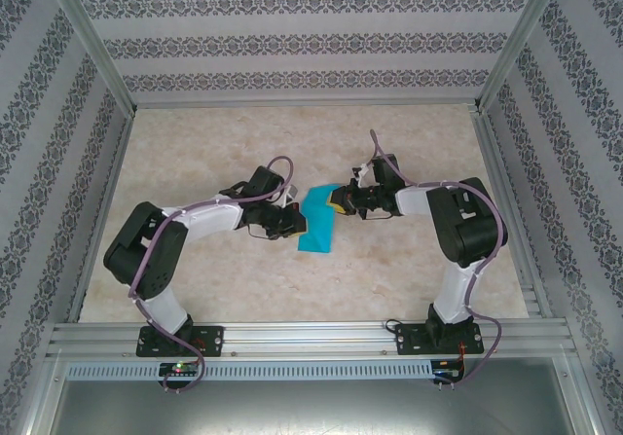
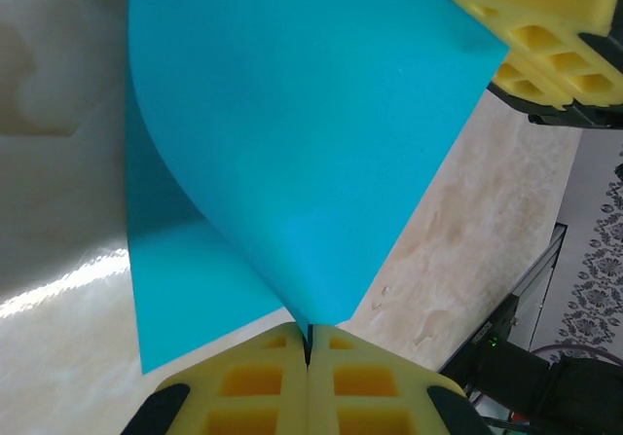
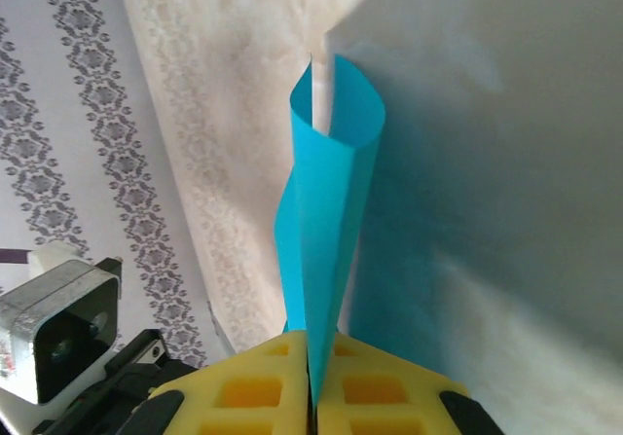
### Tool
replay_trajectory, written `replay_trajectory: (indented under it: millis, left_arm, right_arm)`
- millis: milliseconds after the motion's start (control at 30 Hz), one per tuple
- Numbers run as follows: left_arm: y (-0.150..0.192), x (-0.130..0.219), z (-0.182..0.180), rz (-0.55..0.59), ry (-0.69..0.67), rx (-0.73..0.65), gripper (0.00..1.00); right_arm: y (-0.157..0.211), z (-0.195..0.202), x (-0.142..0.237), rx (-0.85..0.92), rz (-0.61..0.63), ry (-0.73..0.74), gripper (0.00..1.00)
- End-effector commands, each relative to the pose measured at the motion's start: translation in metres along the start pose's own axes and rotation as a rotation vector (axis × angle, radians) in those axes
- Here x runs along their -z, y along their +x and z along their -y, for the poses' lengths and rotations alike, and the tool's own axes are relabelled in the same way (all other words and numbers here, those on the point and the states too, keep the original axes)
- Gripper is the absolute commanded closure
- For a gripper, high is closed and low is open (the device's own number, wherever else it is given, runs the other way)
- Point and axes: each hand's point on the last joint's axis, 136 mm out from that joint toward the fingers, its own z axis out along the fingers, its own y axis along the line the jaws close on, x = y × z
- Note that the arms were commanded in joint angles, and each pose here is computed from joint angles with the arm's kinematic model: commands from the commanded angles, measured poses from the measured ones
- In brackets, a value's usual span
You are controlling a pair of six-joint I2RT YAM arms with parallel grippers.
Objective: Fold a paper plane with a square sheet of paper (pick it up from the middle)
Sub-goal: Fold the triangle a second time at the center of the table.
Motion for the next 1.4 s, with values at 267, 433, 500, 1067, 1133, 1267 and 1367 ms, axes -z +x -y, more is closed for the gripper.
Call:
replay_trajectory:
  millis: [267,433,500,1067,1133,1267,1367]
  left_arm:
    - [-0.011,-0.02,0.01,-0.015,0.019,-0.027,0.95]
    - [-0.017,-0.027,0.013,-0.023,0.022,-0.027,0.94]
    - [-0.018,-0.03,0.013,-0.03,0.021,-0.027,0.94]
    - [-0.024,-0.047,0.017,-0.064,0.016,-0.037,0.93]
    - [-0.024,-0.048,0.018,-0.068,0.017,-0.039,0.93]
    - [-0.023,-0.053,0.013,-0.078,0.008,-0.036,0.93]
    - [-0.021,-0.056,0.006,-0.087,-0.007,-0.036,0.93]
  right_arm:
    - [-0.006,0.022,0.003,0.12,-0.014,0.172,0.87]
    - [-0.006,0.028,0.002,0.142,-0.021,0.215,0.88]
    - [-0.006,0.03,0.001,0.147,-0.02,0.222,0.89]
    - [-0.007,0.035,-0.004,0.208,-0.04,0.268,0.9]
    - [-0.007,0.036,-0.003,0.212,-0.039,0.275,0.9]
    - [-0.007,0.033,-0.002,0.224,-0.034,0.282,0.88]
    - [-0.009,0.029,0.002,0.239,-0.023,0.302,0.86]
